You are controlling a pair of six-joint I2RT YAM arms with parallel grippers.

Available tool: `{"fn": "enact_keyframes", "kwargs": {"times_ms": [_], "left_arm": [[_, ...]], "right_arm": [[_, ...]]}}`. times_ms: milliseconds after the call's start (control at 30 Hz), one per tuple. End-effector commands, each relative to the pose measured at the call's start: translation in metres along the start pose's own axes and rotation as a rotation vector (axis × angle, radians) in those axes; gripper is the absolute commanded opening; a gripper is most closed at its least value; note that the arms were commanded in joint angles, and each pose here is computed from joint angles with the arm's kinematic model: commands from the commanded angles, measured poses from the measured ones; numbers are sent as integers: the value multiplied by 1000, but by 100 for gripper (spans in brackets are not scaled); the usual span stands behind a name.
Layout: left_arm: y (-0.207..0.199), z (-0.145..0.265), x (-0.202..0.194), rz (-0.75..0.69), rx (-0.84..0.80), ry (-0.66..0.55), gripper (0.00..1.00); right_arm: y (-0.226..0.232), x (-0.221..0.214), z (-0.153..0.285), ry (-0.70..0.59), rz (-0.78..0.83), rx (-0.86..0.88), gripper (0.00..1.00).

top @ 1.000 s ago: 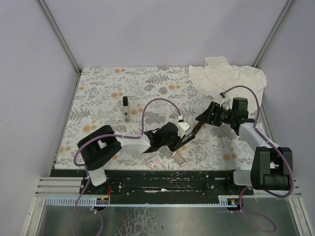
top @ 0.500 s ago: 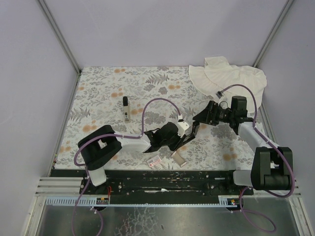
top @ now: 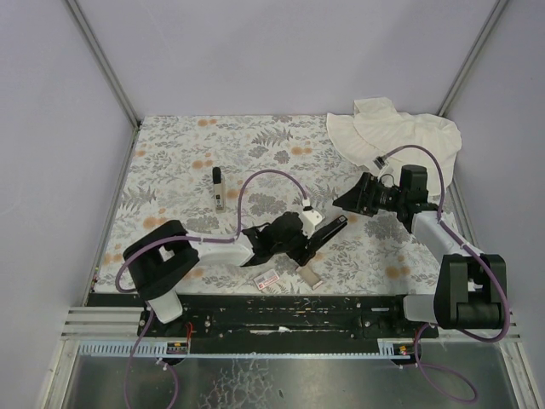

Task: Load the staples into the stapler

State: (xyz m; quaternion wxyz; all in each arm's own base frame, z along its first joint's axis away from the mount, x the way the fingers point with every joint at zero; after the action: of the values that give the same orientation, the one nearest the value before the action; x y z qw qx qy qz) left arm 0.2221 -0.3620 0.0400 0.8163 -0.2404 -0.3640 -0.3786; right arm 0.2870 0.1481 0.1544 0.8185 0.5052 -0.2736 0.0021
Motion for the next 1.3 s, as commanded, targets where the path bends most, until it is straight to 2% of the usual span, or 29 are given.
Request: {"fn": "enact_keyframes", "kwargs": {"times_ms": [0, 233, 533, 667, 867, 967, 1033, 1267], "left_arm": [[2, 15, 23, 4, 15, -74, 68], [2, 6, 45, 26, 23, -87, 67], [6, -27, 33, 36, 24, 6, 55], [7, -31, 25, 46, 35, 33, 42], [7, -30, 25, 100, 46, 38, 13], [3, -26, 32, 170, 48, 27, 9], [0, -22, 38, 242, 49, 18, 5], [-14, -17, 50, 437, 12, -3, 1]], "right_arm": [[9, 17, 2, -62, 59, -30, 78], [-10, 15, 4, -109, -5, -134, 82], [-31, -10, 8, -147, -154, -221, 85], [-42, -25, 6, -154, -237, -243, 88], [-53, -47, -3, -140, -346, -292, 90], [-51, -59, -12, -133, -425, -275, 92], [-49, -66, -19, -140, -478, -265, 99], [-50, -84, -35, -175, -613, -283, 99]]}}
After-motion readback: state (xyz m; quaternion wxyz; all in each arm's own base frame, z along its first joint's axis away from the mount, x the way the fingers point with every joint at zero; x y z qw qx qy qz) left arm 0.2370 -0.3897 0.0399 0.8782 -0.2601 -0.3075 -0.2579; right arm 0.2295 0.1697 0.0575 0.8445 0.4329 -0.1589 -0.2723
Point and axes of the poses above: each gripper's point midway between its finger pads, its own z axis back along the fingers, its own y axis along the line the jaws close on, x = y × z, the point moved 1 cm from there along z, back along the fingers, and after that the axes turned 1 degree about -z, right-handed, at the moved point
